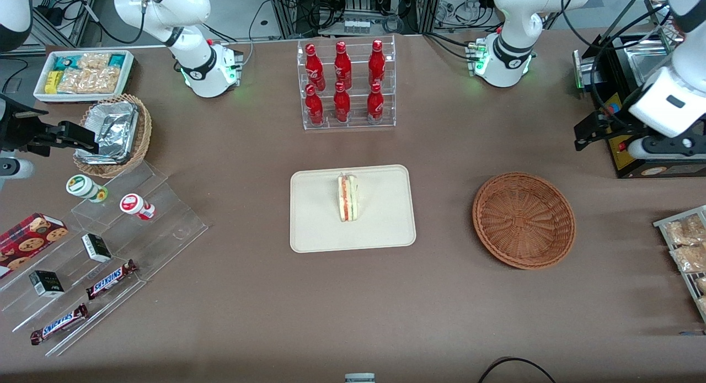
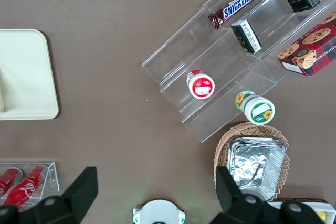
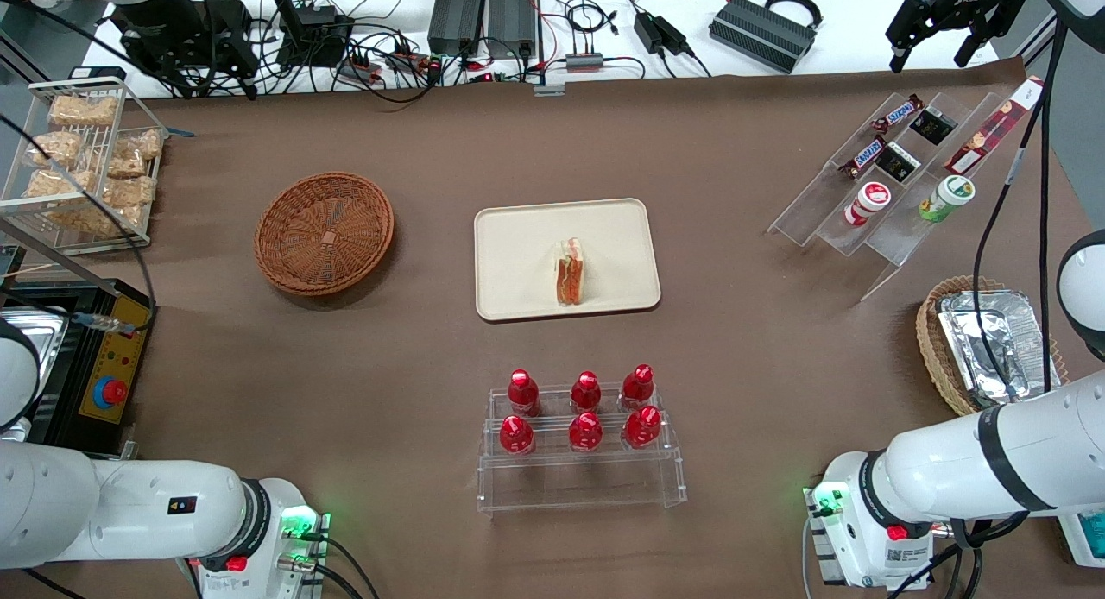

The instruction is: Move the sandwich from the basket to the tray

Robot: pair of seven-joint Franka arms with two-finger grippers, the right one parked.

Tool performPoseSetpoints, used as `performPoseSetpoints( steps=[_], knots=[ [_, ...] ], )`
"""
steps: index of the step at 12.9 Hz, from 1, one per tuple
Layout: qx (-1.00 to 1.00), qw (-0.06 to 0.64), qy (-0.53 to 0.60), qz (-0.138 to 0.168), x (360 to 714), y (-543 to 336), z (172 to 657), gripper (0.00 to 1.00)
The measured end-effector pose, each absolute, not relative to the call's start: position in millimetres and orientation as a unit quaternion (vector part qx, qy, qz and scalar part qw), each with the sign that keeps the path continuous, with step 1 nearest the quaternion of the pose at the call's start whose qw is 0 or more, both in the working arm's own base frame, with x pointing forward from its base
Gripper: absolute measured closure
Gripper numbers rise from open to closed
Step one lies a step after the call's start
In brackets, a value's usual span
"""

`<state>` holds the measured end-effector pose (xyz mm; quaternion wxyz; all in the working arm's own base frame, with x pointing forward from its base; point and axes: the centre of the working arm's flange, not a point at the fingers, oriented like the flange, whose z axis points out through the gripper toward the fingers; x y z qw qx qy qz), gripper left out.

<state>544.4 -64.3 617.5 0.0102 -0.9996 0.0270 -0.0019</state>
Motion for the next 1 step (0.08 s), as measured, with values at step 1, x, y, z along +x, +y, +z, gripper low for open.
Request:
performPoseSetpoints(
  steps=[1],
  knots=[
    [-0.999,0.012,0.034,-0.006,546.3,-71.7,620.3,0.0]
  ],
)
